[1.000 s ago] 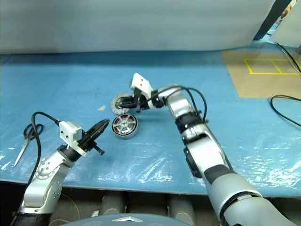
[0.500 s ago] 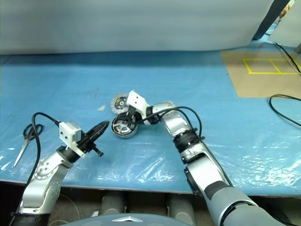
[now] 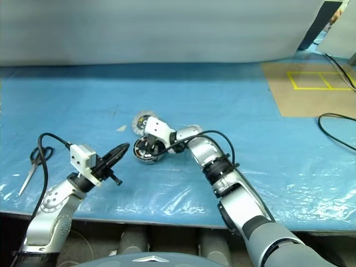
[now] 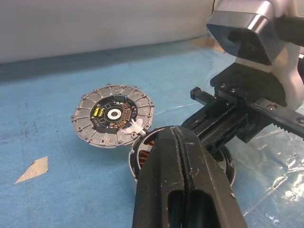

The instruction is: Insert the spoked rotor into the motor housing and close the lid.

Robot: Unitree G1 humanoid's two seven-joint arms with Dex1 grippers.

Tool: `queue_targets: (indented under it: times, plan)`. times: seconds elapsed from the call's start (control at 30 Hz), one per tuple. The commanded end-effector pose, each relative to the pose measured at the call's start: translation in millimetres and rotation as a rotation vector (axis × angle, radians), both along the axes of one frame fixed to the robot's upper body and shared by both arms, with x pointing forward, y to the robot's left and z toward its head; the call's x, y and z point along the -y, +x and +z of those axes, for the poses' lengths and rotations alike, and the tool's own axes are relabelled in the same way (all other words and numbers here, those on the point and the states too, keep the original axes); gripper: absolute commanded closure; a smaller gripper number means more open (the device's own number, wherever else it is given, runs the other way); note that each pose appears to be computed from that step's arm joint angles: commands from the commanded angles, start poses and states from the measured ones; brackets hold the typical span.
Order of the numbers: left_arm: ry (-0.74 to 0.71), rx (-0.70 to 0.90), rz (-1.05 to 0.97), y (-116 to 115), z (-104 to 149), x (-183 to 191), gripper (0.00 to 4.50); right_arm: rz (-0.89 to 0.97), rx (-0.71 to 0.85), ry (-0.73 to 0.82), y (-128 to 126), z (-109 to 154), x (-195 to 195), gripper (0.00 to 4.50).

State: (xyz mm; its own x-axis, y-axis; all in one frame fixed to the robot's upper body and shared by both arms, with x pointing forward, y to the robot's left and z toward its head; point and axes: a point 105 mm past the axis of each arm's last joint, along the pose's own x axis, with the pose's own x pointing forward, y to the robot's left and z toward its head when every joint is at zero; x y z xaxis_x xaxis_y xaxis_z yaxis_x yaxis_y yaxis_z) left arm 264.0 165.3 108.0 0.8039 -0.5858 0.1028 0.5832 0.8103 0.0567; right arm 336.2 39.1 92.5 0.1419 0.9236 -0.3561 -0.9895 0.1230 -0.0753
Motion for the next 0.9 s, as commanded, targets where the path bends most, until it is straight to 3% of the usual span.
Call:
queue_targets:
  times: [0.03,0.13,0.33,0.57,0.9]
  plan:
    - [0.006,0.03,-0.007,0.4,6.6,-2.6,4.5,-0.031,-0.119,0.138,-1.6,11.6,2.5,4.46]
    - [0.007,0.029,-0.012,1.6,5.8,-2.0,4.5,-0.045,-0.096,0.189,1.3,22.3,2.3,4.46]
    - [0.008,0.03,-0.02,2.6,5.2,-1.1,4.5,-0.067,-0.05,0.147,3.2,13.6,4.2,4.46]
    - [0.011,0.029,-0.026,2.6,4.9,-0.2,4.5,-0.071,-0.048,-0.147,-3.3,-42.0,24.7,4.46]
    - [0.01,0.038,-0.037,6.0,8.7,4.3,4.5,-0.095,-0.036,-0.082,-0.2,-32.0,21.7,4.46]
